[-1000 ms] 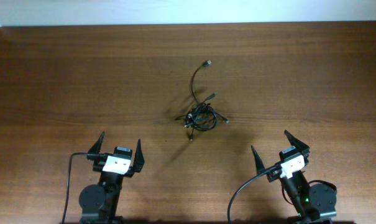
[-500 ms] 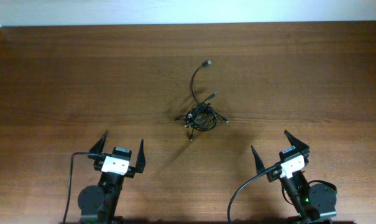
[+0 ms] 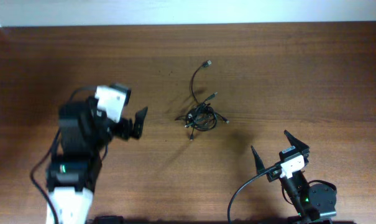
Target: Untangle cables
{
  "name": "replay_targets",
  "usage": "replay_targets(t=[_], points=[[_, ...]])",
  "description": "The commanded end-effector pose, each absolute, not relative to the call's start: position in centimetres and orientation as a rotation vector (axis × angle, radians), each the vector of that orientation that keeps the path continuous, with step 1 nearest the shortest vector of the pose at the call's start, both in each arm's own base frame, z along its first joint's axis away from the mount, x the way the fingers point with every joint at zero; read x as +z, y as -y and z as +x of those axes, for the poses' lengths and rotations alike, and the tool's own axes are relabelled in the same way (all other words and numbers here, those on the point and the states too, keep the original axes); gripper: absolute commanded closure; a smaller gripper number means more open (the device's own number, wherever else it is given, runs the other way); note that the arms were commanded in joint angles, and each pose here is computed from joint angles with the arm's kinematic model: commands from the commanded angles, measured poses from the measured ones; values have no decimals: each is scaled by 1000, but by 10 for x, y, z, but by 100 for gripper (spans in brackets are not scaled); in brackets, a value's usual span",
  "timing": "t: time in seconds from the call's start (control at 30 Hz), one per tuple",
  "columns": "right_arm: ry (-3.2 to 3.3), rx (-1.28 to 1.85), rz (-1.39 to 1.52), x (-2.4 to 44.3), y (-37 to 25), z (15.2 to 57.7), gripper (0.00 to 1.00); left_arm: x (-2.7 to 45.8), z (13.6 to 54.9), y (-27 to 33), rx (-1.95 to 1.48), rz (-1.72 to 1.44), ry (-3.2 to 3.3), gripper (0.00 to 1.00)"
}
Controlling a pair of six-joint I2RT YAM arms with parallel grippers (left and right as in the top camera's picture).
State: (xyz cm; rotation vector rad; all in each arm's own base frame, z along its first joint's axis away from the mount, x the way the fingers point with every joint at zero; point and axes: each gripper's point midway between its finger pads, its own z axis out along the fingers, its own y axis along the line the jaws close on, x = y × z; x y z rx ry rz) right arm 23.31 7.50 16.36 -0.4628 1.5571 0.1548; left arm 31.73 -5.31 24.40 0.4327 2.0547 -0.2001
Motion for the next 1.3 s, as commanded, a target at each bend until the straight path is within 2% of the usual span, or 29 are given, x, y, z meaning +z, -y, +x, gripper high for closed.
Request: replay_targets(t=[0.0, 0.1, 0.17, 0.3, 0.43, 0.63, 0.83, 0.9, 0.93, 0.97, 1.07, 1.17, 1.27], points=[[-1562, 162, -465, 161, -76, 233, 1, 277, 341, 98, -350, 566, -2076, 1], [-1562, 162, -465, 161, -76, 233, 1, 253, 356, 159, -379, 739, -2139, 1], [-1562, 162, -465, 161, -76, 233, 1, 238, 342, 191, -570, 835, -2158, 1], [-1562, 162, -465, 161, -76, 233, 1, 194, 370, 166, -384, 664, -2342, 0], [-1562, 162, -465, 161, -76, 233, 1, 164, 386, 164, -354, 589, -2464, 2], [-1562, 162, -465, 161, -76, 233, 1, 121, 380, 194, -433, 711, -2541, 11], [-1530, 227, -530, 164, -90, 227, 1, 85, 384, 223, -615, 765, -2547, 34], [-1492, 348, -640, 164, -112, 213, 1, 77, 385, 225, -617, 768, -2560, 56], [-1505, 394, -614, 165, -113, 212, 1, 77, 387, 225, -611, 767, -2555, 71], [-1537, 487, -523, 169, -113, 211, 1, 76, 393, 219, -550, 754, -2552, 100], [-1540, 557, -471, 202, -114, 203, 1, 100, 404, 219, -520, 740, -2496, 100], [-1635, 575, -455, 256, -112, 193, 1, 160, 403, 218, -524, 721, -2449, 100], [-1890, 583, -482, 295, -114, 206, 1, 204, 403, 211, -555, 588, -2472, 100]])
